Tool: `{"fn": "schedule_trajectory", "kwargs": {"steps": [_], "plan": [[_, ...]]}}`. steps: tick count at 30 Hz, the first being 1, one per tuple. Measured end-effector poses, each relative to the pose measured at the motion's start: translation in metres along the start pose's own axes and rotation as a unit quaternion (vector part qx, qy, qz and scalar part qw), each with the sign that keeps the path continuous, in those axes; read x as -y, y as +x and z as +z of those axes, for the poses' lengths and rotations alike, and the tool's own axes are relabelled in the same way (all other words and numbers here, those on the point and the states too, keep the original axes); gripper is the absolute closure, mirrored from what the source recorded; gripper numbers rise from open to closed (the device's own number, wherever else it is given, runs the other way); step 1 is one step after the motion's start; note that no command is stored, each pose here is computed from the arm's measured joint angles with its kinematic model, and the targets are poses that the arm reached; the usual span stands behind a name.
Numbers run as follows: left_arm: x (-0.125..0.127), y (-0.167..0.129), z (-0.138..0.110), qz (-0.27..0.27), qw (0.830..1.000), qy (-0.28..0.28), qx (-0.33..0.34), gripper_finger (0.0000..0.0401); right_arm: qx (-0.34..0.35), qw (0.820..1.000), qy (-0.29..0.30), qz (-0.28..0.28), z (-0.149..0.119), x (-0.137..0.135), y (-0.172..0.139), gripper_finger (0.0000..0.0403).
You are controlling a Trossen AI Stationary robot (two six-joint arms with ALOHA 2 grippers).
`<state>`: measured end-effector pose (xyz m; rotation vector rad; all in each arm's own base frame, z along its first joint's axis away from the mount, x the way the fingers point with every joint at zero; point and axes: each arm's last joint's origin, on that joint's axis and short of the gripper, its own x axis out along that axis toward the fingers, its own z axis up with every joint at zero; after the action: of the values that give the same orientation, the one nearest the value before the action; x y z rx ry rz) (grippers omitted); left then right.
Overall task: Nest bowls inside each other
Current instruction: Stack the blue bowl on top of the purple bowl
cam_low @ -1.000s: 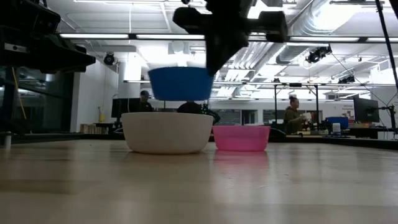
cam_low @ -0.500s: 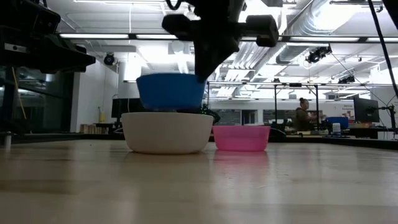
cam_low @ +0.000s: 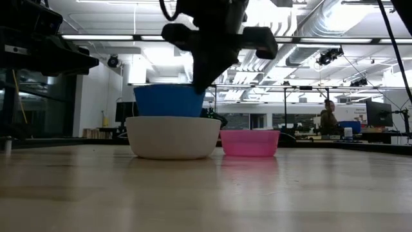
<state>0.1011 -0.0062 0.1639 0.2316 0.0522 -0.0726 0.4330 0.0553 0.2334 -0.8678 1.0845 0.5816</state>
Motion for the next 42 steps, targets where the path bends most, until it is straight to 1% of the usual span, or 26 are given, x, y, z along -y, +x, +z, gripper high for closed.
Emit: {"fn": "schedule_trajectory", "kwargs": {"steps": [8, 22, 30, 42], "plan": [[0.0, 0.0, 0.0, 0.0, 1.0, 0.0, 0.0, 0.0382, -0.006, 1.0, 0.016, 0.011, -0.005, 0.002, 0.01, 0.0399], [0.0, 0.0, 0.0, 0.0, 1.0, 0.0, 0.0, 0.0382, 0.011, 0.999, 0.028, 0.028, -0.006, 0.003, 0.011, 0.0399], [0.0, 0.0, 0.0, 0.0, 1.0, 0.0, 0.0, 0.0382, 0.02, 0.998, 0.049, 0.04, -0.006, 0.001, 0.013, 0.0399], [0.0, 0.0, 0.0, 0.0, 1.0, 0.0, 0.0, 0.0382, 0.029, 0.997, 0.05, 0.049, -0.006, 0.0, 0.013, 0.0399]]}}
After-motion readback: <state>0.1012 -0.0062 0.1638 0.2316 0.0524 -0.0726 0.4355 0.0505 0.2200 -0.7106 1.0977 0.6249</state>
